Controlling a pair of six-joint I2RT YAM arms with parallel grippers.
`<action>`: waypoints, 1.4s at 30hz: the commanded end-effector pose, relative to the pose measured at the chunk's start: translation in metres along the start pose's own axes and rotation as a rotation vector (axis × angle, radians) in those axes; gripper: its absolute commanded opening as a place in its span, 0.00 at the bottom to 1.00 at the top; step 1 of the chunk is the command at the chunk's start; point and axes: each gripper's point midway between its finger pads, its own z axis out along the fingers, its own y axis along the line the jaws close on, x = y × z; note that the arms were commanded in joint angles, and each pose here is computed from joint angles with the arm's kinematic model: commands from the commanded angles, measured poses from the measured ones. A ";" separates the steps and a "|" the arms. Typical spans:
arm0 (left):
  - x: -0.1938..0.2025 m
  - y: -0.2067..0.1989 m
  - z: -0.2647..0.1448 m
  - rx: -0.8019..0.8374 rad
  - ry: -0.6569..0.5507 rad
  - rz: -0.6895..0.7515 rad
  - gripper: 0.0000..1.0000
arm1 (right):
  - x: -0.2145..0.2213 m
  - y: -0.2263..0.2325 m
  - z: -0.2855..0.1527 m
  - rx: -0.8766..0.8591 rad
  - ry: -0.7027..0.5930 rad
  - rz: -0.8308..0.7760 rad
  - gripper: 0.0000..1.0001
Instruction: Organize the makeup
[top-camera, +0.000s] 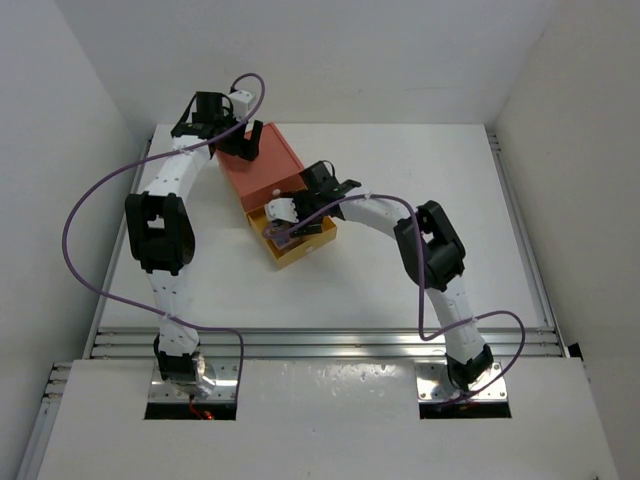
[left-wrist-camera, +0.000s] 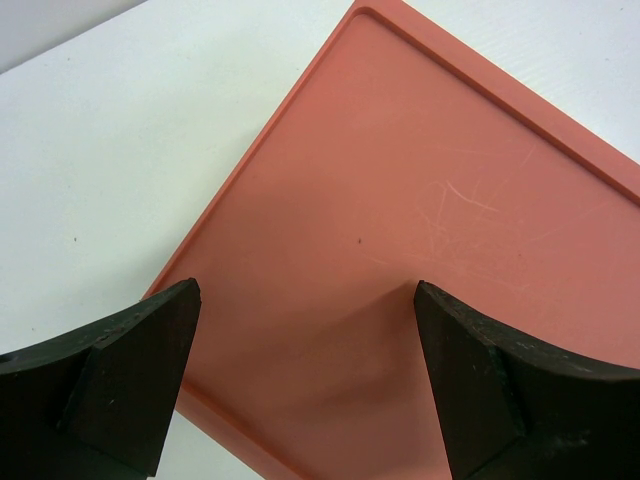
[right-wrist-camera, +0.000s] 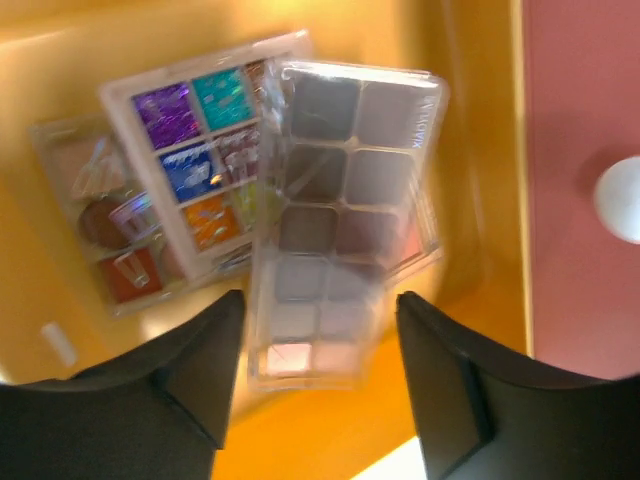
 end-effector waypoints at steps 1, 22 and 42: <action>0.019 0.000 0.007 0.003 0.060 0.009 0.94 | -0.019 -0.021 0.000 0.082 -0.064 -0.010 0.69; 0.021 0.007 0.011 0.013 0.061 -0.014 0.94 | -0.060 0.035 -0.103 0.358 -0.334 0.850 0.31; 0.035 0.006 0.019 0.012 0.099 -0.022 0.94 | -0.028 -0.016 -0.017 0.565 -0.491 1.220 0.00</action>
